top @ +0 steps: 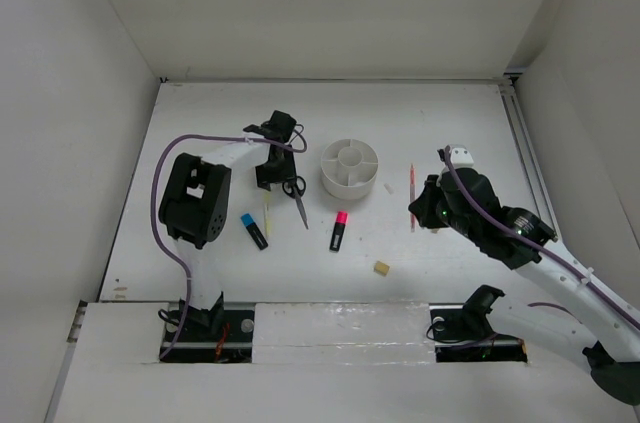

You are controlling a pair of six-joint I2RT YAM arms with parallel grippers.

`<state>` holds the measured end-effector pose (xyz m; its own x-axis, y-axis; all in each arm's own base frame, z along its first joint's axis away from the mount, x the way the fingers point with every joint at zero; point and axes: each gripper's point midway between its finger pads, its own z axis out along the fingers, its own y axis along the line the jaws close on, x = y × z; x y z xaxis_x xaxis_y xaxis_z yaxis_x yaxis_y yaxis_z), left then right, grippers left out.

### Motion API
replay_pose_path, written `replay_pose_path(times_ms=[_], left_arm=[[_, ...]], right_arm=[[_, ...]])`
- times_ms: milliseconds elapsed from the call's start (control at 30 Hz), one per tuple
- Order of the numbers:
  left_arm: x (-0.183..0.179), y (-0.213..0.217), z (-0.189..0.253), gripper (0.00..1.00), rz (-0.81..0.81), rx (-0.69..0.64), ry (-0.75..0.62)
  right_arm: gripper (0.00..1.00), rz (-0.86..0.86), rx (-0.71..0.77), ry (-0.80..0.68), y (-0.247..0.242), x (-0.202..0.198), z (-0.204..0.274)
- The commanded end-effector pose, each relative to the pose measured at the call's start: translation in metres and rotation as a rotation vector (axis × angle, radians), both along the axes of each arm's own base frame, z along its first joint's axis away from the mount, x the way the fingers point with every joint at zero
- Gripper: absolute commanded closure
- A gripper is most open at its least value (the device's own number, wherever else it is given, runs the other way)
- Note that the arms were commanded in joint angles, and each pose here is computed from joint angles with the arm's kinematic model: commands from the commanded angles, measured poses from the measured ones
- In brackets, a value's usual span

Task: Sort the stationery into containers
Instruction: Close the pen cap on the pen.

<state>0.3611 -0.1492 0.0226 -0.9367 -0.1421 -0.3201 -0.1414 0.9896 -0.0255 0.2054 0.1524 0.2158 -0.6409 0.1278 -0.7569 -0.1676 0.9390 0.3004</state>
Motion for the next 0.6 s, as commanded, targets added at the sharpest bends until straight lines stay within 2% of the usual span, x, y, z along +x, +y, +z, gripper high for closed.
replay_pose_path(times_ms=[0, 67, 300, 567], left_arm=[[-0.002, -0.004, 0.018, 0.51, -0.012, -0.047, -0.039], [-0.002, -0.006, 0.021, 0.47, -0.015, -0.059, -0.044], [-0.002, -0.006, 0.019, 0.45, -0.015, -0.054, -0.033], [0.001, -0.007, 0.040, 0.43, -0.016, -0.078, -0.091]], right_arm=[[1.00, 0.018, 0.006, -0.014, 0.004, 0.000, 0.003], [1.00, 0.018, 0.006, -0.014, 0.004, 0.000, 0.003], [1.00, 0.018, -0.001, -0.006, 0.005, 0.001, 0.000], [1.00, 0.031, -0.010, 0.001, 0.006, 0.001, -0.002]])
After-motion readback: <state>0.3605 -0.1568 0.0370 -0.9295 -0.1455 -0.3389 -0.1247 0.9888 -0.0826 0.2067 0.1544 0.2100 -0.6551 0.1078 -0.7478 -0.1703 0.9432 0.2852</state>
